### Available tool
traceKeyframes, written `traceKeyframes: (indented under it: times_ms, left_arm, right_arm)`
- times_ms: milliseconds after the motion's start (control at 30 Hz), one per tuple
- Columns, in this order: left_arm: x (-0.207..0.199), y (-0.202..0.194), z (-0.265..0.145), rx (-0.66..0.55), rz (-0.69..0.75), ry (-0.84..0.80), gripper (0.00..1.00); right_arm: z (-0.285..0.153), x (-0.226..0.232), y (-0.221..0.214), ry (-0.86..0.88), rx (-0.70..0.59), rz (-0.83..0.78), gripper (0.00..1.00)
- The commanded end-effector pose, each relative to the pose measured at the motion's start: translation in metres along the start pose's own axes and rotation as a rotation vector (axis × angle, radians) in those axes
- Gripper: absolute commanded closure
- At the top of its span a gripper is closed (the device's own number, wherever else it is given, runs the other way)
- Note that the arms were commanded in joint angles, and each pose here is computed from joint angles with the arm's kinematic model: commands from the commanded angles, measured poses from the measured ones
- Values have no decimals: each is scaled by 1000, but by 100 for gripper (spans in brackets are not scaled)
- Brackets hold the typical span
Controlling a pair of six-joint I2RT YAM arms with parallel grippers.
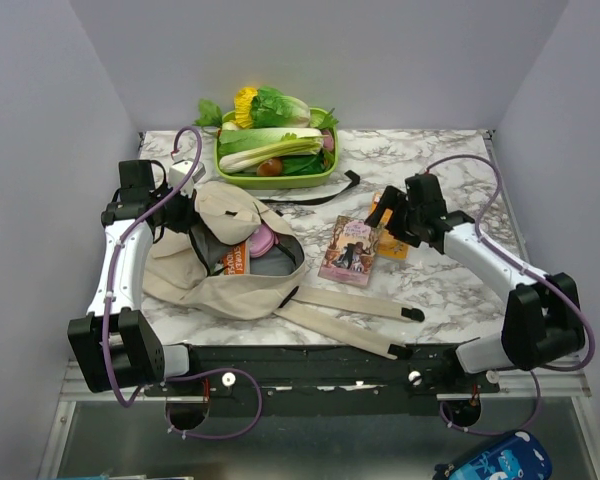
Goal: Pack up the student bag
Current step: Pick up the book from the center of the board.
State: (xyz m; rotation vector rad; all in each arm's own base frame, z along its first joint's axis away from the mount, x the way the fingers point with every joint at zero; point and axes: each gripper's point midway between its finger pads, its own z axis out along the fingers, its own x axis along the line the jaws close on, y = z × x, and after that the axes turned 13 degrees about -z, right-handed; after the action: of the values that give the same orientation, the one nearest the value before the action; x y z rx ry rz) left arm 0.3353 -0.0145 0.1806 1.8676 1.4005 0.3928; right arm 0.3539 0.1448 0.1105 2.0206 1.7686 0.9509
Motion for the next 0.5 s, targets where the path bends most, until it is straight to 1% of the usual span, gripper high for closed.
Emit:
traceKeyframes:
  times_ms: [0, 67, 133, 233, 300, 333, 467]
  left_arm:
    - [-2, 13, -9, -47, 32, -1, 100]
    - [-3, 13, -9, -47, 30, -3, 100]
    - [-4, 13, -9, -44, 26, -10, 100]
    - [-5, 15, -9, -47, 14, -16, 100]
    - [-5, 16, -9, -51, 11, -17, 100]
    - [-6, 17, -10, -52, 10, -20, 100]
    - [-12, 17, -12, -49, 5, -45, 100]
  right_arm:
    - [-3, 7, -54, 83, 114, 63, 0]
    - [-1, 8, -65, 88, 123, 77, 0]
    - [4, 5, -81, 83, 159, 96, 0]
    - [10, 8, -93, 112, 185, 122, 0]
    - [14, 14, -95, 145, 182, 129, 2]
    - [15, 16, -95, 146, 181, 146, 6]
    - [25, 17, -95, 165, 139, 198, 10]
